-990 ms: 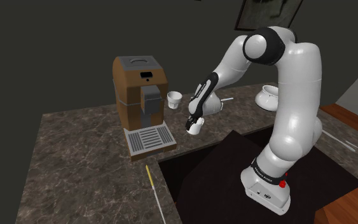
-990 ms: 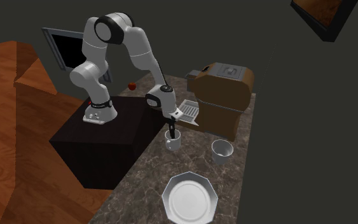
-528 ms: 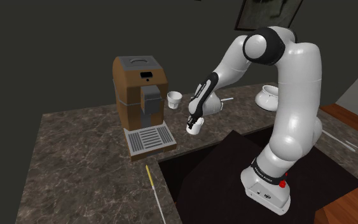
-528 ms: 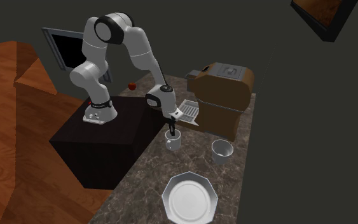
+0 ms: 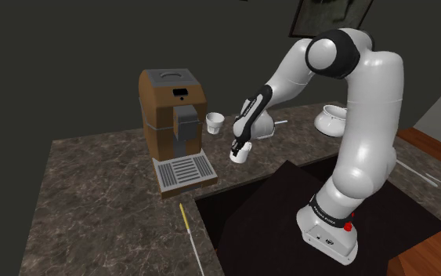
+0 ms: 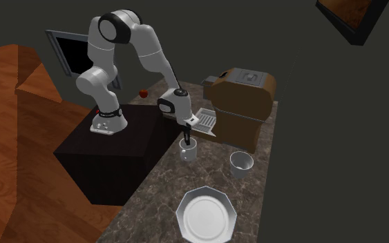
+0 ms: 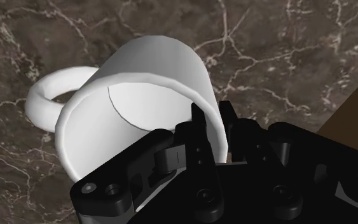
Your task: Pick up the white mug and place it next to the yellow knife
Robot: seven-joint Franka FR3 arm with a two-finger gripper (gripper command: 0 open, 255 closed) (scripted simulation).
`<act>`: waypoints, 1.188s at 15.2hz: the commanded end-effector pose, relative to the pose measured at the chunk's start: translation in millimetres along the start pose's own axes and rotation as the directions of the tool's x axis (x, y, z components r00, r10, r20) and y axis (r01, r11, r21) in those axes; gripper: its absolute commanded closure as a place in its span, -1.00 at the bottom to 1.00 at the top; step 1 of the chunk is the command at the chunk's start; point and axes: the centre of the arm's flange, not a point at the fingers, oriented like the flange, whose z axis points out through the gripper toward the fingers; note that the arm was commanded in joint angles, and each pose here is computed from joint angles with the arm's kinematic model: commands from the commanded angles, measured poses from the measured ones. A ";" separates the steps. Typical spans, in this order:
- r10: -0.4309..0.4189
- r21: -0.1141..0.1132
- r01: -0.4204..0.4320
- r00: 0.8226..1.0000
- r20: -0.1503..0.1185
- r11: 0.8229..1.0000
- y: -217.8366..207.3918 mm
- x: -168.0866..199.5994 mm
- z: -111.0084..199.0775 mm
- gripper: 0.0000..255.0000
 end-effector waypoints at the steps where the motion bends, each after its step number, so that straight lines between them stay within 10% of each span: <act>1: 0.000 0.000 0.000 1.000 0.000 1.000 0.4 0.0 -11.2 1.00; 18: 0.000 0.000 0.000 1.000 0.000 1.000 1.4 7.3 -100.6 1.00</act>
